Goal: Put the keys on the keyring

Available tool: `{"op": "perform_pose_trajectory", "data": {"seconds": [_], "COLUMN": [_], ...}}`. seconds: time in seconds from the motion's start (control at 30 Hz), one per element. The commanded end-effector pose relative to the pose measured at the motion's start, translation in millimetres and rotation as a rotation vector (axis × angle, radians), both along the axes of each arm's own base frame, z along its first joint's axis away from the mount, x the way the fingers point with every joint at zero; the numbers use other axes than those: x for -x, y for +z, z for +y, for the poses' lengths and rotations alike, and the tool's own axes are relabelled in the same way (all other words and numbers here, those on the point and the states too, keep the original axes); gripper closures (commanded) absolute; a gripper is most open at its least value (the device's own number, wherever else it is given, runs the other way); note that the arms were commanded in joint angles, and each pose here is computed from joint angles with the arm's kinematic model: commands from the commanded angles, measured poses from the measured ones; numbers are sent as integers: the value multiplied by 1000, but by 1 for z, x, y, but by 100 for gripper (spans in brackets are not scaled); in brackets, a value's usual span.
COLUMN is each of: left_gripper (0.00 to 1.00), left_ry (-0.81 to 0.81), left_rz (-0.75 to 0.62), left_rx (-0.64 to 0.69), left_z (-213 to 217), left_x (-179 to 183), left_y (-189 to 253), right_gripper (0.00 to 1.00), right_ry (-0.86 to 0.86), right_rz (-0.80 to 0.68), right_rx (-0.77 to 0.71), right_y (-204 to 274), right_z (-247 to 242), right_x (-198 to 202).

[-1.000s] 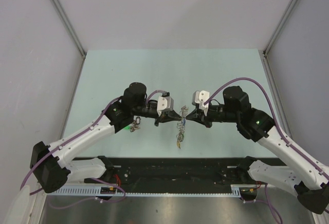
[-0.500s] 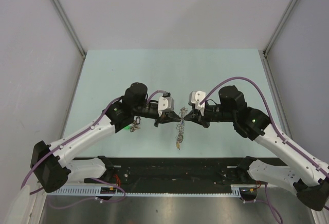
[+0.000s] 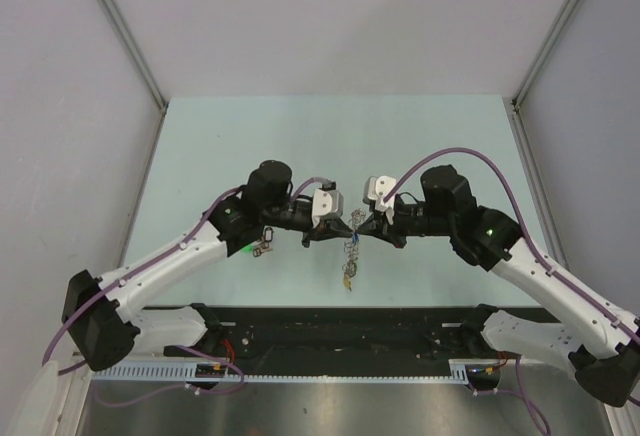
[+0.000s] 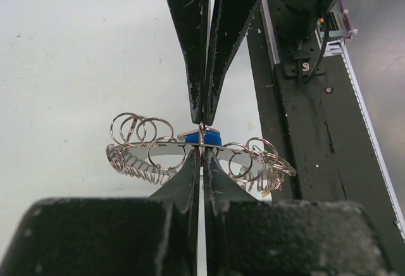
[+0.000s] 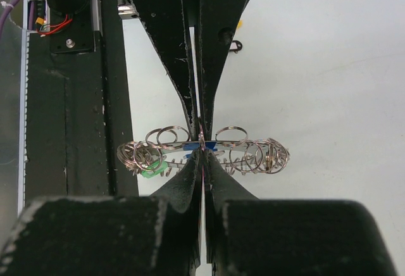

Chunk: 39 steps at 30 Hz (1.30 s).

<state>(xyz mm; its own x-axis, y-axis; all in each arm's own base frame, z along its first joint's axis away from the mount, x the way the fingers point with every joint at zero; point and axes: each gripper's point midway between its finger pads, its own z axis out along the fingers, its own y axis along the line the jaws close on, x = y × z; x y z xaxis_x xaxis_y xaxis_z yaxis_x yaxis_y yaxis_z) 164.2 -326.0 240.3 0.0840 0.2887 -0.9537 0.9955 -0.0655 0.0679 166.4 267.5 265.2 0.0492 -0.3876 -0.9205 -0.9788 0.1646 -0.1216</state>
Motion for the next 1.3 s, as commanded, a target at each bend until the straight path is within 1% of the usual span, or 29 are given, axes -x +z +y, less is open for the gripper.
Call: {"op": "perform_pose_trajectory", "data": {"seconds": [0.0,0.3,0.53,0.93,1.03,1.07,1.27], "left_gripper": [100,100,100,100,100,100,100], "left_ry": [-54,-47,-23,-20,-13,-14,4], "left_rz": [-70,-69,-102,-122,-127,-141,-135], "left_rx": [46,-2,3,6,45,68,138], "left_z": [-10,-10,-7,-5,-5,-6,-7], "left_x": [5,4,0,0,2,1,1], "left_y": [25,16,19,20,26,31,38], "right_gripper": [100,100,100,100,84,77,70], "right_ry": [14,15,-25,-27,-47,-50,-90], "right_rz": [-91,-79,-94,-83,-84,-81,-79], "right_rx": [-77,-29,-27,-24,-36,-40,-88], "right_y": [39,32,37,35,39,40,47], "right_z": [11,13,5,5,1,-1,-16], "right_x": [-6,-8,-10,-11,-11,-10,-10]}}
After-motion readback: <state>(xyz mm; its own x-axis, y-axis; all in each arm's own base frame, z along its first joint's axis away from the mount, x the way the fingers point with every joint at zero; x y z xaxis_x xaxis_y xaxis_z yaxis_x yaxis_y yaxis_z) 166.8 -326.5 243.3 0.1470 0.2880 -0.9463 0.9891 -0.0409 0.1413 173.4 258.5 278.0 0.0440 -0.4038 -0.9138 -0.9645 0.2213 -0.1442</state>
